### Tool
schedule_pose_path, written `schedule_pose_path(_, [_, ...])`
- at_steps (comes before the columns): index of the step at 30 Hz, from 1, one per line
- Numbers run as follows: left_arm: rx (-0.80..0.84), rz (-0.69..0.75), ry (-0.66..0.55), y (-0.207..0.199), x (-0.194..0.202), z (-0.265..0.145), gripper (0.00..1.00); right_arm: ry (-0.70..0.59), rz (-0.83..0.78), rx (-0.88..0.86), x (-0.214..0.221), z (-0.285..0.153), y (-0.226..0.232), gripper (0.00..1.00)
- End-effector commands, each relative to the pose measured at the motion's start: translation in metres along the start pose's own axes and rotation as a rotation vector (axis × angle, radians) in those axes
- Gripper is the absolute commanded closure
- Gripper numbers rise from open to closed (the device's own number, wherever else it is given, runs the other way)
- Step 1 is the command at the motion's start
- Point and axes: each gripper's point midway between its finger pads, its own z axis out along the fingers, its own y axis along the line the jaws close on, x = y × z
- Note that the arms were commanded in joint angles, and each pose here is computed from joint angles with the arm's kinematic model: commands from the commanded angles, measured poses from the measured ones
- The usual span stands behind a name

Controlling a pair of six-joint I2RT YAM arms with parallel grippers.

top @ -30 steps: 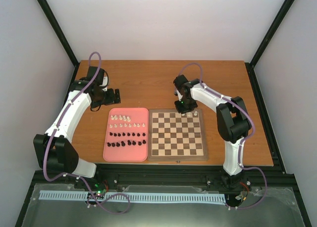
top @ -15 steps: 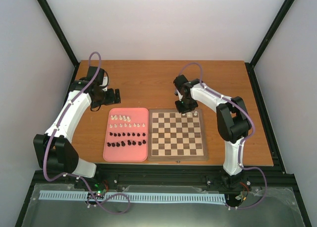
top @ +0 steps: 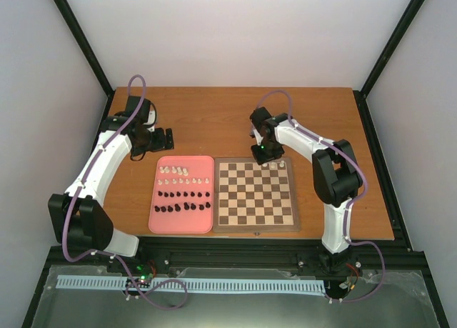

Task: Set up the chess pieces on the board
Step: Place the chess piece on the chessboard, then pick up the chess piece from the storage box.

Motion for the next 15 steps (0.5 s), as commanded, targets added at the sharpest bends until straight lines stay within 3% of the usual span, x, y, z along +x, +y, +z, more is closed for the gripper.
schedule_pose_path(1, [0.009,-0.006,-0.017,-0.002,-0.007,0.001,0.0,-0.088,-0.006,-0.019,-0.025,-0.022,0.0,0.55])
schedule_pose_path(9, [0.008,-0.005,-0.025,-0.002,-0.008,-0.003,0.0,-0.144,-0.025,-0.112,-0.057,-0.033,0.028,0.53])
schedule_pose_path(15, [0.005,-0.006,-0.035,-0.001,-0.008,-0.006,0.0,-0.2,-0.157,-0.232,-0.084,-0.052,0.102,0.52])
